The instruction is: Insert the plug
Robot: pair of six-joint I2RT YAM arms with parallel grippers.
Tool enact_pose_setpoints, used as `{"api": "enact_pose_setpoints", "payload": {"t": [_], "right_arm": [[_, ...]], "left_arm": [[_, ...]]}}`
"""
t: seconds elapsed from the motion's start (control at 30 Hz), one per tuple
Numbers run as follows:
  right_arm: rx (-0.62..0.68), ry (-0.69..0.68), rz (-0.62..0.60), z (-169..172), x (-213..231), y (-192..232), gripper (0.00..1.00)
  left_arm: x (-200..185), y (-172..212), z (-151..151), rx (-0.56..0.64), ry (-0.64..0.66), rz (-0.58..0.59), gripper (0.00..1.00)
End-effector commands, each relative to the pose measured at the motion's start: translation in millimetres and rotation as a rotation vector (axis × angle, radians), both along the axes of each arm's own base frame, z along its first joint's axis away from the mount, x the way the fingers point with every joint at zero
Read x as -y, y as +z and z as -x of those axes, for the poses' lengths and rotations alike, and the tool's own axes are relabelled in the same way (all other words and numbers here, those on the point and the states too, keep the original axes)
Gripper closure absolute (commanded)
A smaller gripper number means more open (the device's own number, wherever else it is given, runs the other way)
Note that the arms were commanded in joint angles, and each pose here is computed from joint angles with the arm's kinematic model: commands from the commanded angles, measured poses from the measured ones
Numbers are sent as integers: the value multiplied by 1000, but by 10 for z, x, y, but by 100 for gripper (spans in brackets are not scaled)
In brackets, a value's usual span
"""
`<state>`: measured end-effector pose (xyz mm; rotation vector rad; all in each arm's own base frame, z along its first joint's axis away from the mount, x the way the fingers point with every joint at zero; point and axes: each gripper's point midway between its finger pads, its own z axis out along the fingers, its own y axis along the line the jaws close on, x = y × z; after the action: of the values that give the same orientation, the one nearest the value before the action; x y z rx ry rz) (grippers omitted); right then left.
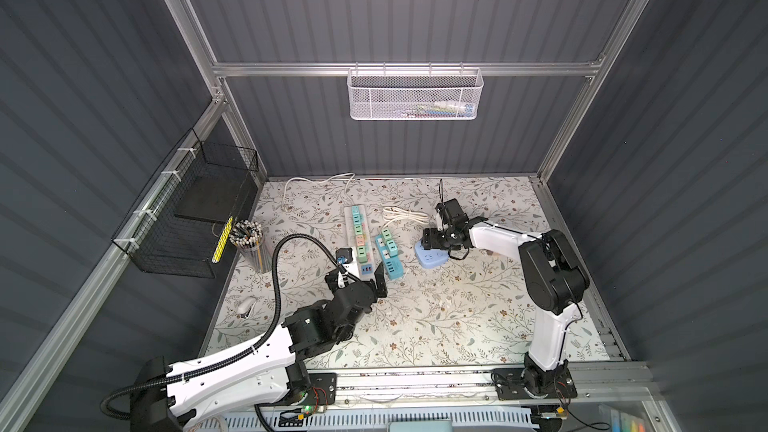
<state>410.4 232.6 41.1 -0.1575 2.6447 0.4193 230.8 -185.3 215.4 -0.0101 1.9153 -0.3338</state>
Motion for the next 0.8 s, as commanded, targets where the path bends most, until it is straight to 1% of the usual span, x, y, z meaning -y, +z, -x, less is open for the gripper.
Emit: {"api": "enact_pose_setpoints", "payload": {"t": [0.0, 0.07, 0.17, 0.27, 0.33, 0.43, 0.47, 0.57, 0.63, 0.77], "right_arm": [[-28, 8, -2, 125, -32, -43, 19], [-11, 3, 15, 100, 2, 23, 19], [26, 7, 24, 79, 30, 242, 16], [108, -29, 42, 56, 162, 631, 13], [150, -86, 42, 43, 352, 854, 14], [180, -220, 81, 12, 820, 992, 15], [182, -256, 90, 2, 964, 996, 16], [108, -359, 105, 8, 1451, 886, 17], [58, -411, 116, -5, 1742, 759, 20], [-32, -410, 97, 11, 1990, 509, 24]], "left_arm": [[-58, 24, 3, -2, 19, 31, 0], [-66, 22, 11, -5, 19, 39, 0], [-80, 25, 19, -8, 20, 40, 0], [-81, 52, 17, -3, 20, 40, 0], [-75, 64, 14, 0, 17, 36, 0], [-60, 51, 6, 0, 16, 30, 0], [-55, 40, 6, -1, 15, 27, 0], [-31, 24, 3, -6, 9, 28, 0], [-19, 19, -3, -7, 7, 28, 0], [11, 17, -8, -7, -2, 26, 0]]}}
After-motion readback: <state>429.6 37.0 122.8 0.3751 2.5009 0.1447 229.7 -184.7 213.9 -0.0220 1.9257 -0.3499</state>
